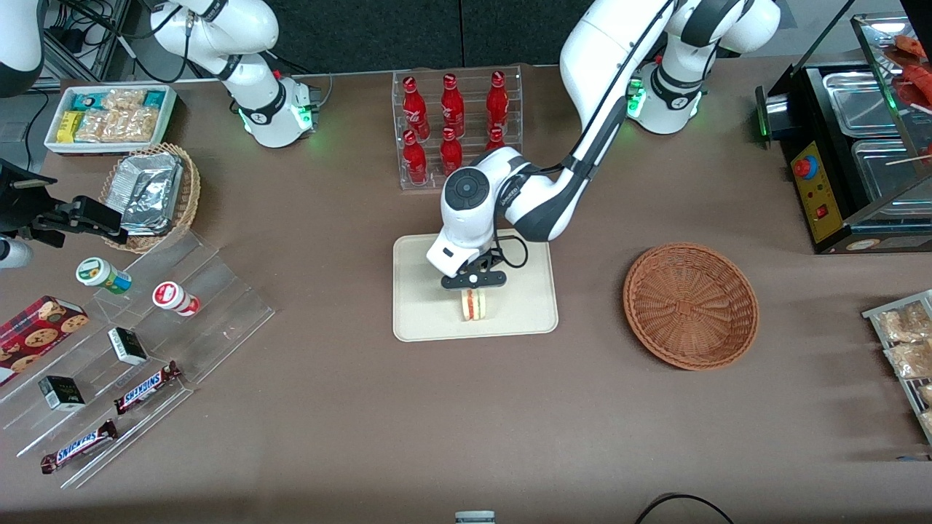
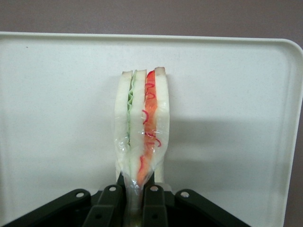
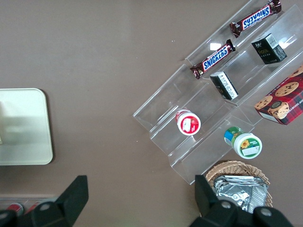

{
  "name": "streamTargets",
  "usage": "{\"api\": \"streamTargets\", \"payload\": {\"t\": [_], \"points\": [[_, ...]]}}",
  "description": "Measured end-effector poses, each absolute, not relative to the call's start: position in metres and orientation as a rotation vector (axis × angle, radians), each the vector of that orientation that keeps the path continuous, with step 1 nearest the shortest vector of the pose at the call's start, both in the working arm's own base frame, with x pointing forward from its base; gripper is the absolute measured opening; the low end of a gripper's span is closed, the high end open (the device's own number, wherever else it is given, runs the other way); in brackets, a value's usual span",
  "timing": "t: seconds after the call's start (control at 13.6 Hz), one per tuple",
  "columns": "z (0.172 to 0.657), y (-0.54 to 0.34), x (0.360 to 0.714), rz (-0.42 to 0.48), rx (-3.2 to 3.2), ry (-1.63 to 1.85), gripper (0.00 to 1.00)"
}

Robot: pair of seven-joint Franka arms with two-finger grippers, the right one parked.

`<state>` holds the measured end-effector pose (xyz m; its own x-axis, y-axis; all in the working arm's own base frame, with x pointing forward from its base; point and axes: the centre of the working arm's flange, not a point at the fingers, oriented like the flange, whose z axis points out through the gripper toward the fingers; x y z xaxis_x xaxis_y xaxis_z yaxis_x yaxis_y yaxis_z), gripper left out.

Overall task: Place sandwich from basket to tray
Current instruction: 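Lower the sandwich onto the tray and open the left gripper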

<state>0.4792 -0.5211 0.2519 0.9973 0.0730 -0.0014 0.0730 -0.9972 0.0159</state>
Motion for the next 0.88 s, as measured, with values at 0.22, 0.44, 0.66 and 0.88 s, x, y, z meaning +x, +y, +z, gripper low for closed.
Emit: {"api": "streamTargets", "payload": {"t": [0.22, 0.44, 0.66, 0.88], "points": [[0.247, -0.526, 0.473, -0.009, 3.129, 0.098, 0.15], [0.240, -0.529, 0.468, -0.020, 3.137, 0.084, 0.15], [0.239, -0.530, 0.467, -0.020, 3.138, 0.080, 0.30], [0.241, -0.531, 0.468, -0.017, 3.136, 0.083, 0.61]]}}
